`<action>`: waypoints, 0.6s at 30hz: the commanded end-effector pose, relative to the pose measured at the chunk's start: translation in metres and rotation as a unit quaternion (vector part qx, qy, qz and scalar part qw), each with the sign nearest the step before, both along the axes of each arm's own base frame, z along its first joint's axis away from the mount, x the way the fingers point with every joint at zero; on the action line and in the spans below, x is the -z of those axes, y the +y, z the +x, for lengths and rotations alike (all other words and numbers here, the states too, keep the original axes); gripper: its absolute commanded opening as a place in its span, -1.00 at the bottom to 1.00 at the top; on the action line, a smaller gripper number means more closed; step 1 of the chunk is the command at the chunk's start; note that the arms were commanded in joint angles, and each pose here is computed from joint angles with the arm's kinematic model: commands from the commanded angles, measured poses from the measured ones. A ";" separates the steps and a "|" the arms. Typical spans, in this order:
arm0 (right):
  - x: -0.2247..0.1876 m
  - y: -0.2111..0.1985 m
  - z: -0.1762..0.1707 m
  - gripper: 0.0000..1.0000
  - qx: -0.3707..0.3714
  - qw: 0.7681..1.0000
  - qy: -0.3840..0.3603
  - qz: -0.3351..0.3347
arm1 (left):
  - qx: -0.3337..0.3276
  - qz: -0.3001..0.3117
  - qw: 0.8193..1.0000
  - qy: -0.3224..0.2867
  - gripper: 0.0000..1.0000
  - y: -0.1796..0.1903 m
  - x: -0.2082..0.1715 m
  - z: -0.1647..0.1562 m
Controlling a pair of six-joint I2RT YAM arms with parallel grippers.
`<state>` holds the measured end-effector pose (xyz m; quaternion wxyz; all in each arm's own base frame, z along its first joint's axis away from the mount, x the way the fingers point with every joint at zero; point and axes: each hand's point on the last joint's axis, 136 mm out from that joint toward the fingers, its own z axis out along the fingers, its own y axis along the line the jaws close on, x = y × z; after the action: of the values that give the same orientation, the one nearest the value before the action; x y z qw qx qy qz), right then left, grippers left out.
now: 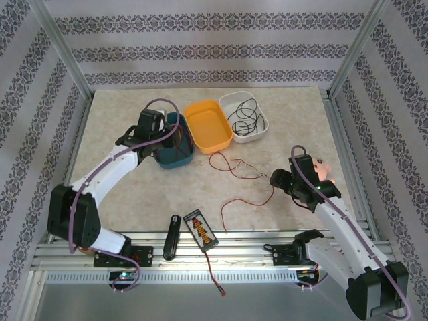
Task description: Untangle the cables
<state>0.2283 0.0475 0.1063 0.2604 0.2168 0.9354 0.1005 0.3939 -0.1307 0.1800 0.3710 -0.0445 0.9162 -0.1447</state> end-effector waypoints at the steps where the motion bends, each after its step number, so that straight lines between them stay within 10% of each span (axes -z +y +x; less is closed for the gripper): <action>1: 0.009 -0.004 -0.012 0.48 0.009 0.999 0.034 -0.013 | 0.009 0.006 0.999 -0.035 0.18 -0.009 -0.013 -0.015; 6: 0.026 0.002 -0.024 0.38 0.008 0.998 0.061 -0.005 | 0.049 0.002 0.995 -0.091 1.00 -0.031 -0.023 -0.040; 18: 0.055 0.016 -0.041 0.31 0.001 0.994 0.105 -0.020 | 0.085 -0.032 0.977 -0.193 0.99 -0.044 -0.032 -0.064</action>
<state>0.1906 0.0671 0.0589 0.1676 0.2042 0.9617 0.0726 0.3255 -0.1686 0.1876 0.4761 0.0415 0.8573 -0.1913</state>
